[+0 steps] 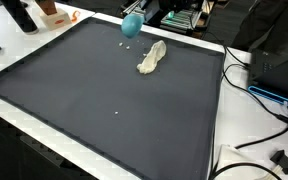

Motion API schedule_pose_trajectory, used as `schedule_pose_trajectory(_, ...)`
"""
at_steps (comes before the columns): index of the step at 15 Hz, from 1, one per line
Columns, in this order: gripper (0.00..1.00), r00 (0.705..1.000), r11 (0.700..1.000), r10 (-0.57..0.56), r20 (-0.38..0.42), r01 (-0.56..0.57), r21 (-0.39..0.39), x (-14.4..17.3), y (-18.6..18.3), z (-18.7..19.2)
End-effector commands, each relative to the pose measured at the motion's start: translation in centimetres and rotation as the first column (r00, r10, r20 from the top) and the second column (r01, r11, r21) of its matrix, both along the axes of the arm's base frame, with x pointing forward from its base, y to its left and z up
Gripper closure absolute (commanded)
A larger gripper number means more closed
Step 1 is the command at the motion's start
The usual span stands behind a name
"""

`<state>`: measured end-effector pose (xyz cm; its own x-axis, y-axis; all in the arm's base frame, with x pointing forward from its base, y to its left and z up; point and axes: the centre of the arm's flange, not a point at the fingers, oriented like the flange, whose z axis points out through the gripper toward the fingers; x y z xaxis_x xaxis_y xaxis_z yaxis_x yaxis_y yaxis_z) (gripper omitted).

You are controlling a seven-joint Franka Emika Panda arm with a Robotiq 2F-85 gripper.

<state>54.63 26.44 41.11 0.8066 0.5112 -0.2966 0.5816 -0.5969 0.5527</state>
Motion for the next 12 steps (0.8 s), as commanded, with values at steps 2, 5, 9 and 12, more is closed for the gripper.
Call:
schedule_pose_trajectory(2, 0.75, 0.998, 0.989, 0.057, -0.001, -0.056, 0.14, -1.7, -1.5, 2.6)
schedule_pose_trajectory(5, 0.75, 0.997, 0.967, 0.075, 0.002, -0.074, 0.243, -2.3, -2.1, 4.2)
schedule_pose_trajectory(9, 0.75, 0.998, 0.925, 0.063, 0.005, -0.06, 0.376, -3.1, -3.4, 6.3)
schedule_pose_trajectory(12, 0.75, 1.0, 0.886, 0.013, -0.006, -0.008, 0.464, -3.6, -4.7, 7.5)
